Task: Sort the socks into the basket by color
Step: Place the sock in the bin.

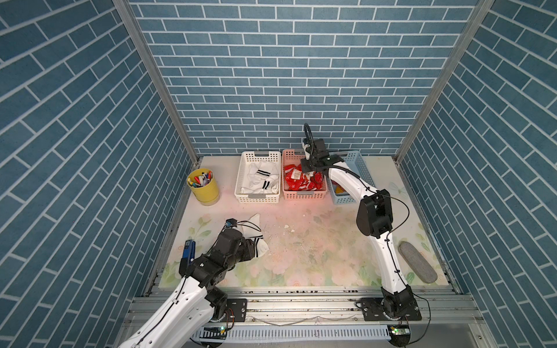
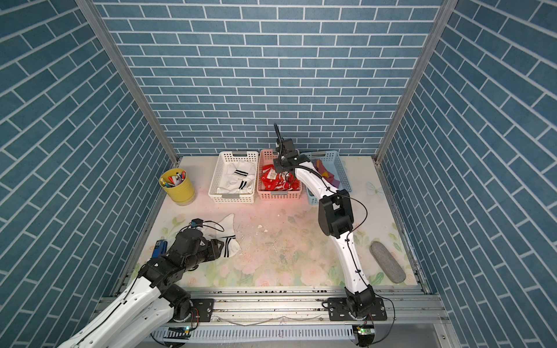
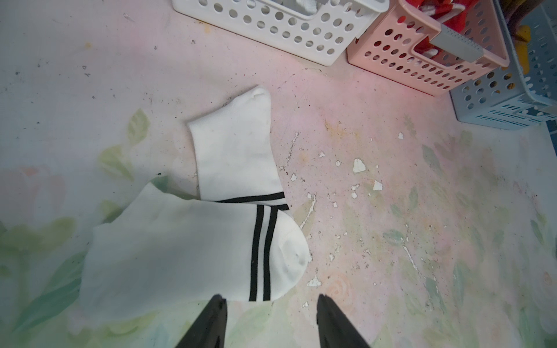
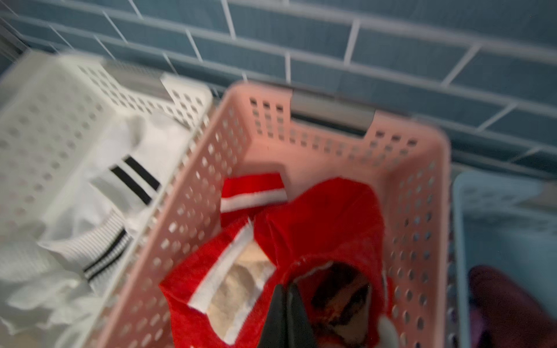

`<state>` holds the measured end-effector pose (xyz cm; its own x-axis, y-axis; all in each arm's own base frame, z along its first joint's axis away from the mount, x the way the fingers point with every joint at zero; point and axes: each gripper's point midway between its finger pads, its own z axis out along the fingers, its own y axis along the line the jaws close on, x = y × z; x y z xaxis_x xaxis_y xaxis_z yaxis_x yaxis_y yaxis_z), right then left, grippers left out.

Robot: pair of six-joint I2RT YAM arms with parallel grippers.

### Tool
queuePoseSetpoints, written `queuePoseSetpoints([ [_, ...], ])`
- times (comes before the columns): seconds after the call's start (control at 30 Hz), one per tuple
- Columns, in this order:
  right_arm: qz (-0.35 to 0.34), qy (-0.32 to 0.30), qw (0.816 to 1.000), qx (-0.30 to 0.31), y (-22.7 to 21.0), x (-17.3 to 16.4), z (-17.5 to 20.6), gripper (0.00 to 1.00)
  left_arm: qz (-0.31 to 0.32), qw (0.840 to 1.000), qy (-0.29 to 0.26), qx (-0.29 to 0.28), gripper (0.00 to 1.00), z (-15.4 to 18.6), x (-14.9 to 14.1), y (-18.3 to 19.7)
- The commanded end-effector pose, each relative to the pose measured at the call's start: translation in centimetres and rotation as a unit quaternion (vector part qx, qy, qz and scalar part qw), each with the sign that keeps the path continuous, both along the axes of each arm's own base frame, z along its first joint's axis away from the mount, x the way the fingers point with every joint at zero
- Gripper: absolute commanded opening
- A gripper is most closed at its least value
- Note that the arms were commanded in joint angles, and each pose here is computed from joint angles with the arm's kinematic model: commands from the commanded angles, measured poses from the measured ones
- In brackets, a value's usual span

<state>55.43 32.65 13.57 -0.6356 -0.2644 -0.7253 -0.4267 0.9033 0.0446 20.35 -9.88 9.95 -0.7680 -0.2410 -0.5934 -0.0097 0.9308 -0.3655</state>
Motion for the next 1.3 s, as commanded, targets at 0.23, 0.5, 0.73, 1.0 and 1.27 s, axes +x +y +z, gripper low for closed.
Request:
queuePoseSetpoints([
  [0.23, -0.005, 0.001, 0.999, 0.04, -0.1, -1.8, 1.0, 0.0, 0.007, 1.0, 0.019, 0.004, 0.55, -1.2, -1.0, 0.5],
  [0.5, 0.005, -0.022, 0.999, 0.05, -0.3, -2.5, 3.8, 0.15, 0.009, 1.0, 0.019, 0.004, 0.55, -1.1, -1.0, 0.6],
  [0.73, 0.013, -0.05, 0.996, 0.069, -0.8, -3.6, 7.8, 0.43, 0.011, 1.0, 0.021, 0.007, 0.56, -1.2, -1.1, 0.7],
  [1.0, 0.019, -0.065, 0.994, 0.088, -1.7, -6.0, 10.6, 0.51, 0.013, 1.0, 0.02, 0.012, 0.57, -1.2, -1.0, 0.8],
  [1.27, 0.028, -0.06, 0.99, 0.122, -3.4, -10.5, 11.1, 0.53, 0.012, 0.999, 0.026, 0.017, 0.58, -1.7, -0.6, 0.6],
])
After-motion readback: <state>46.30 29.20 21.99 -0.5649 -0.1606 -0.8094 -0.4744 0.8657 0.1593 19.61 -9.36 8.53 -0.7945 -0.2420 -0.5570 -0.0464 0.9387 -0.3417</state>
